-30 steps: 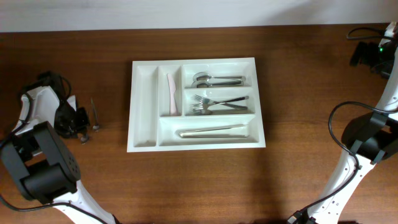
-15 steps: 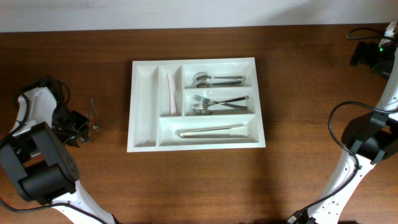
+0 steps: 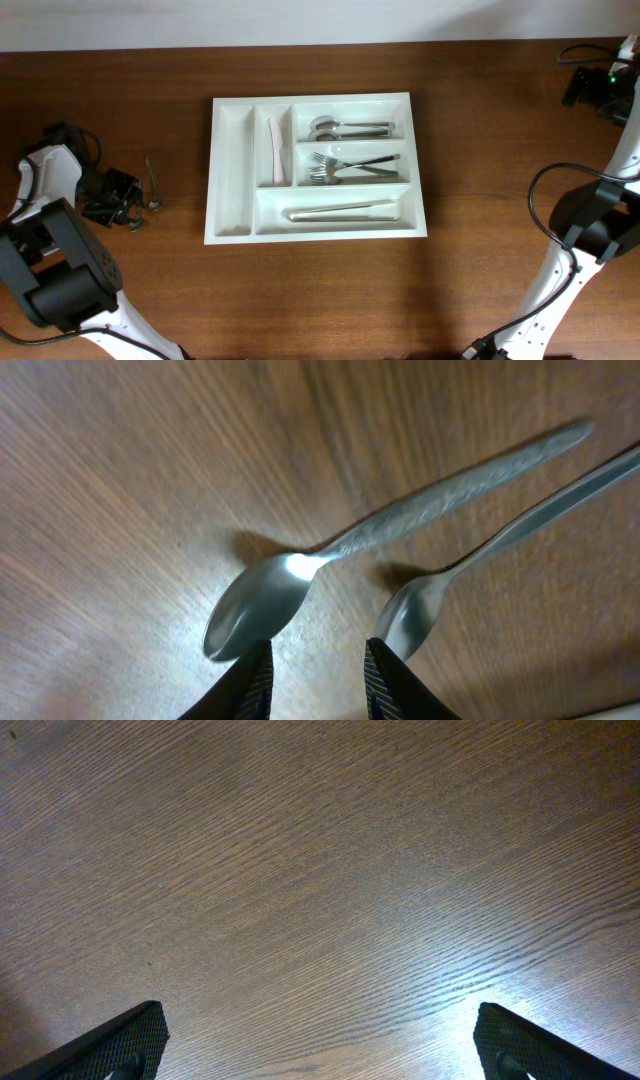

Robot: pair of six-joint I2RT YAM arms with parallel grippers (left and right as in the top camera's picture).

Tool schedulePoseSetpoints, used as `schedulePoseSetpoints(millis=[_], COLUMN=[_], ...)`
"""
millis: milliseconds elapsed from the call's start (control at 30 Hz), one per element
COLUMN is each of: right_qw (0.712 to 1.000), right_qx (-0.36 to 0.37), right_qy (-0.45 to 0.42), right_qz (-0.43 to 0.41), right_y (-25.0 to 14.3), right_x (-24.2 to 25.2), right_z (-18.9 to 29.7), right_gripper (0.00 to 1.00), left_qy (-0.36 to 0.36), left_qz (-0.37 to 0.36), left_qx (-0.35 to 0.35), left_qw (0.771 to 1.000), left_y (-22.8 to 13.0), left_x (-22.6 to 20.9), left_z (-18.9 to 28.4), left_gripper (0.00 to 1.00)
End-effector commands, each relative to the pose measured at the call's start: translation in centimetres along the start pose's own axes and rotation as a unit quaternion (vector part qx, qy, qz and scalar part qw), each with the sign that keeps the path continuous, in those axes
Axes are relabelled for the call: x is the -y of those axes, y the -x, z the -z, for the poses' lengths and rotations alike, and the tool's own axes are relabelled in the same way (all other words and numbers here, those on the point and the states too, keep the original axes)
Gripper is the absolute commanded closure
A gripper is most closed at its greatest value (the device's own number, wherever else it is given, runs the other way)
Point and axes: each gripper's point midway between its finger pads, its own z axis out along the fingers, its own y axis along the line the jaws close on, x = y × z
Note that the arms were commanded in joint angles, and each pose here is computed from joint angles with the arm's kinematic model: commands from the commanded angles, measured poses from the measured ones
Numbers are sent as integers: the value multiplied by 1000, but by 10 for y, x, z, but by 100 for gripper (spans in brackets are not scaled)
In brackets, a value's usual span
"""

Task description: Pack container

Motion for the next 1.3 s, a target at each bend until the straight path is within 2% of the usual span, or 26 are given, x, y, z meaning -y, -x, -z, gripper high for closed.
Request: schedulePoseSetpoints(millis=[0,167,467,633,733,900,1267], right_qw=[1000,1000,1000,1000,1000,1000,1000], right_qx=[18,18,18,18,18,18,18], right_qy=[-1,-1,-1,-1,-1,-1,-1], right_qz=[-3,-4,-4,-3,-4,-3,-4], right_y=[3,3,3,3,3,3,3], right_x=[3,3,4,3,4,3,4], right_z=[18,18,18,18,18,18,18], right_gripper=[2,1,1,1,1,1,1], left_qy=[1,1,-42,-130,-161,-166,-167], left_qz=[13,15,1,-15,0,7,11], left_qx=[-12,3,59,44,52,70,87], left_qw=[1000,1000,997,990,986,984,982], left_y=[-4,-2,-6,-30,-38,-39,-30], left_x=[-4,-14,-29,-14,-21,-38,-39], left_z=[-3,16,69,48,33,27,29], left_gripper=[68,68,68,67,67,66,66])
